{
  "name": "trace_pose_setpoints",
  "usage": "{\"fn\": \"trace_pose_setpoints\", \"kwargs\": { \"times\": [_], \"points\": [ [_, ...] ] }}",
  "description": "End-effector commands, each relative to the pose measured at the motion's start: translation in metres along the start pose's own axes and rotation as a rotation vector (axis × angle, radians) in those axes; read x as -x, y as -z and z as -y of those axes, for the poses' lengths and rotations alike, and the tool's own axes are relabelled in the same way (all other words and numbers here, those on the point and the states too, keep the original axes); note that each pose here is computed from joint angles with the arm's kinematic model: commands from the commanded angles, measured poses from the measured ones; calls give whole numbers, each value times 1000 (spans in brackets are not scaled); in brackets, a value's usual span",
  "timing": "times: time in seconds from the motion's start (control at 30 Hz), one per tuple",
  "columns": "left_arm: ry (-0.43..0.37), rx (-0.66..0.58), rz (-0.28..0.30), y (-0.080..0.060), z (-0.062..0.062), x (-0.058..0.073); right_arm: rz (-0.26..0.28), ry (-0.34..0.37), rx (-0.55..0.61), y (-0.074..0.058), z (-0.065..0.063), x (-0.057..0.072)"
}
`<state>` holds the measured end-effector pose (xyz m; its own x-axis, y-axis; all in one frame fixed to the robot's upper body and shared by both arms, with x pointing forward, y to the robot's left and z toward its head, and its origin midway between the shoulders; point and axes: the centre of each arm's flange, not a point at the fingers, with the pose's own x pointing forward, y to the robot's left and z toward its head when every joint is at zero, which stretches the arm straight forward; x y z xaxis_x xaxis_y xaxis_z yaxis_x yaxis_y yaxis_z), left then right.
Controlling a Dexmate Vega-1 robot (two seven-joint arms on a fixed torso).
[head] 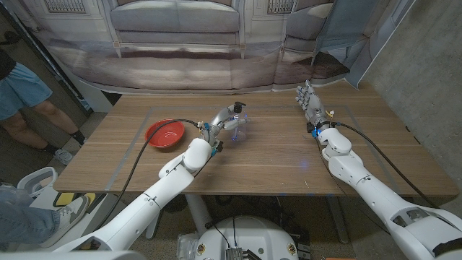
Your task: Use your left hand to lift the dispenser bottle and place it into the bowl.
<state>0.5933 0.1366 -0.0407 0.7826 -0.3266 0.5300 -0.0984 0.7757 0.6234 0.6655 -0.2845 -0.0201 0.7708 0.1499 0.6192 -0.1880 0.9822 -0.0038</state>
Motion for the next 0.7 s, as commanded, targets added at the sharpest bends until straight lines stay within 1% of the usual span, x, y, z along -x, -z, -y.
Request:
{"fn": "trace_pose_setpoints", "kwargs": {
  "times": [0.03,0.43,0.57,0.7],
  "points": [
    [-14,17,-12,0,-1,-1,-2,-9,7,-2,-1,-3],
    [-53,30,-12,-3,-4,1,1,-5,6,-5,1,-2],
    [-58,37,-7,-5,-6,2,7,-15,16,-7,2,-1],
    [-57,40,-4,-6,-6,2,7,-10,13,-8,3,0]
  ]
}}
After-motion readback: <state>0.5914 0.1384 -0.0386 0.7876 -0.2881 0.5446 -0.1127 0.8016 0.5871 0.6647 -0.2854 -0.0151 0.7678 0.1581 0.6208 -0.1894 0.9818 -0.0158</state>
